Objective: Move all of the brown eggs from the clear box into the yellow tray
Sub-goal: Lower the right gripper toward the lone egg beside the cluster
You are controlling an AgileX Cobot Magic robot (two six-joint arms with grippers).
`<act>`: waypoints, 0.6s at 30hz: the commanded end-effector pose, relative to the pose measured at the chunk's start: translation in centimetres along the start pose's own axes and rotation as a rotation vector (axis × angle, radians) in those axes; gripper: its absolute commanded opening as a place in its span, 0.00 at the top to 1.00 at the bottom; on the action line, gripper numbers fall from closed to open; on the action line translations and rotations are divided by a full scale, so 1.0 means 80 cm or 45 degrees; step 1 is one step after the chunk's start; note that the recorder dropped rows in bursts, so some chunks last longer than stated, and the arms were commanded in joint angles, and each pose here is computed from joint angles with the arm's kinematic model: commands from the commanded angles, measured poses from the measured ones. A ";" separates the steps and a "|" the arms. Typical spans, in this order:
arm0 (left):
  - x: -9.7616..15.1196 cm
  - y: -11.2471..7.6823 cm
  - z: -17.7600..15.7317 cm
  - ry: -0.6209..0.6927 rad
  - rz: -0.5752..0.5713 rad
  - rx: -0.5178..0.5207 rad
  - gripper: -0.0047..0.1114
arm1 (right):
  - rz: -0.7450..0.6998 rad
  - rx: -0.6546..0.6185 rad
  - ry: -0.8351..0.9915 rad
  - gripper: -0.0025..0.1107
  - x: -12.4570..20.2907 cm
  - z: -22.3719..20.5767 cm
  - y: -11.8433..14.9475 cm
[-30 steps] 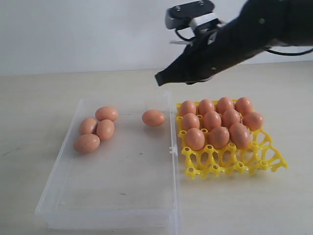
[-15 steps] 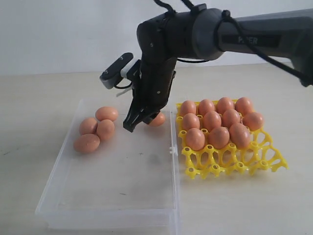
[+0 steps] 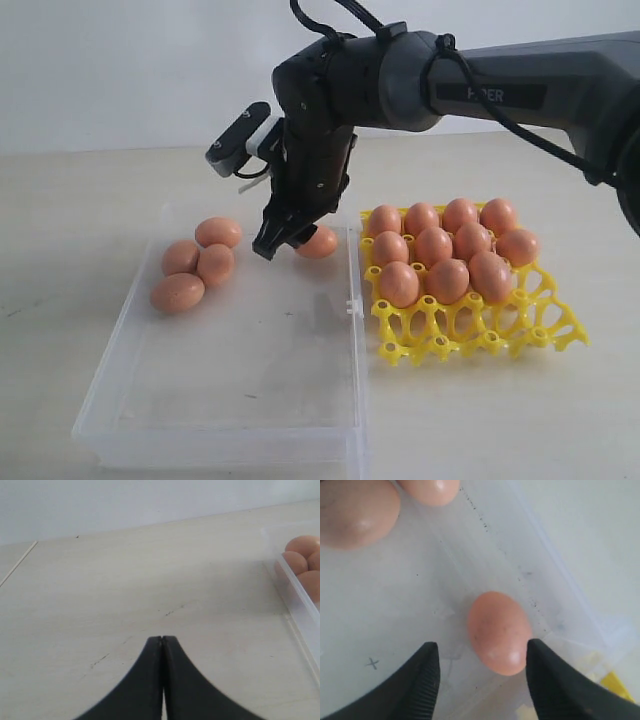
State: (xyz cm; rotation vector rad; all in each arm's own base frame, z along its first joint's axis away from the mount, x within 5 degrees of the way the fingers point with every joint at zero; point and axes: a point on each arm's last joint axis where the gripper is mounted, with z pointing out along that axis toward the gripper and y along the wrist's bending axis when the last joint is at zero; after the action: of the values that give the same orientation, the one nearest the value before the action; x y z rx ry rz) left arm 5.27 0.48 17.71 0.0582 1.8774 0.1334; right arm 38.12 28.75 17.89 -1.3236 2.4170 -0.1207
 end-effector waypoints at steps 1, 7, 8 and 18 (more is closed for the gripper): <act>-0.002 0.000 -0.001 -0.020 -0.008 -0.003 0.96 | 0.000 0.030 -0.045 0.51 -0.004 0.002 -0.005; -0.002 0.000 -0.001 -0.020 -0.008 -0.003 0.96 | 0.029 0.041 -0.092 0.51 -0.007 0.010 -0.008; -0.002 0.000 -0.001 -0.020 -0.008 -0.003 0.96 | 0.029 0.043 -0.102 0.51 -0.008 0.010 -0.009; -0.002 0.000 -0.001 -0.020 -0.008 -0.003 0.96 | 0.019 0.039 -0.078 0.51 -0.005 0.035 -0.004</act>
State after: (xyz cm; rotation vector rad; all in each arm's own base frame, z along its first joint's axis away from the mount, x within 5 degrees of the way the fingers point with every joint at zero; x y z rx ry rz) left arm 5.27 0.48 17.71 0.0582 1.8774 0.1334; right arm 39.25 29.21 15.83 -1.2761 2.3729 -0.0990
